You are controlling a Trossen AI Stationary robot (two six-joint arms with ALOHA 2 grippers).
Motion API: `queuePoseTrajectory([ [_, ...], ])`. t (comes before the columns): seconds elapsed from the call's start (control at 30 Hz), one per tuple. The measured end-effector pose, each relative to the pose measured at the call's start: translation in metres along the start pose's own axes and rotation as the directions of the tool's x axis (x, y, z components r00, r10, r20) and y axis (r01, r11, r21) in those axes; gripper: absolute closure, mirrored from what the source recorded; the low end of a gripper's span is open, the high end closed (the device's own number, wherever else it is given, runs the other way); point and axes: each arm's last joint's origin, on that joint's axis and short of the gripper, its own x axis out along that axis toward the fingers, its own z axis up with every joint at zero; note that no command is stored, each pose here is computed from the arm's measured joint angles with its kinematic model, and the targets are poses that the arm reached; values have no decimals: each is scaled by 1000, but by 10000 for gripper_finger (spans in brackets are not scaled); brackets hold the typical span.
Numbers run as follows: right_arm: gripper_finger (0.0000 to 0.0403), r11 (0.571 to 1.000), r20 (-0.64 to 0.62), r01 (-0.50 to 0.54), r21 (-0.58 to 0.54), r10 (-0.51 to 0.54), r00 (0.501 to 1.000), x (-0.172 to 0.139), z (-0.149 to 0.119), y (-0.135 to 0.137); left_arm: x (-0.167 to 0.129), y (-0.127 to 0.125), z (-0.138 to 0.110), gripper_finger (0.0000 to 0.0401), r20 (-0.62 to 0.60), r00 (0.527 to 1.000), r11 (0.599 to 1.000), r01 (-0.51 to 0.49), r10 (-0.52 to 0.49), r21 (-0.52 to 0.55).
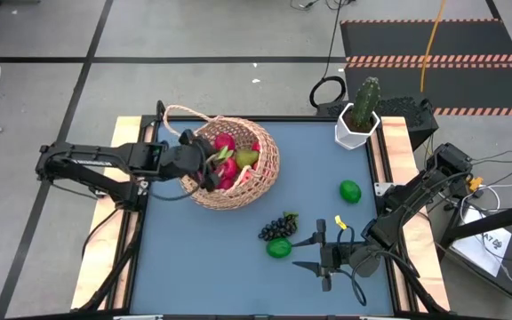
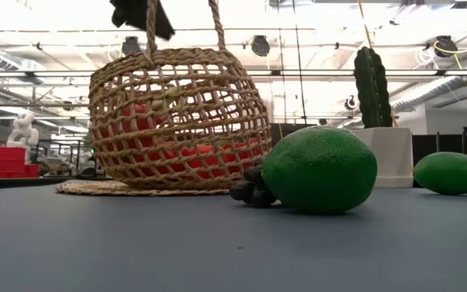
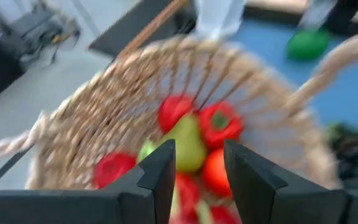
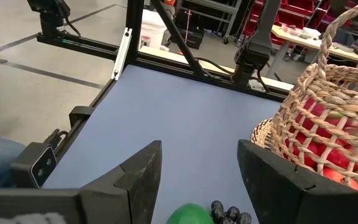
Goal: Build produce basket
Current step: Put the green lime into the basket
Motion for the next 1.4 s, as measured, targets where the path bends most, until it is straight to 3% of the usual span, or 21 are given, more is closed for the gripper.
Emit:
queuePoseTrajectory([
  [0.17, 200, 999, -6, -2, 38, 2, 1000, 0, -1, 0, -18, -20, 10, 263, 167, 983, 997, 79, -80, 14],
  [0.3, 199, 997, -27, 4, 80, -2, 1000, 1, -10, -2, -31, -39, 9, 263, 226, 966, 992, 113, -123, 56],
  [0.43, 185, 992, -50, -3, 125, 9, 999, 3, -18, -5, -37, -61, 1, 263, 232, 963, 989, 121, -139, 88],
  [0.77, 103, 979, -142, -7, 203, 37, 989, 26, -44, -3, -35, -116, -22, 263, 244, 957, 974, 114, -160, 194],
  [1.03, 95, 917, -228, -24, 398, 124, 966, 11, -39, -1, -35, -134, -25, 263, 250, 932, 934, 180, -262, 308],
  [1.23, 101, 947, -231, -62, 314, 139, 963, 8, -34, 7, -35, -135, -25, 263, 241, 922, 907, 201, -302, 370],
  [1.4, 99, 967, -248, -9, 253, 74, 966, 28, -46, 3, -36, -136, -25, 263, 239, 922, 907, 206, -306, 367],
])
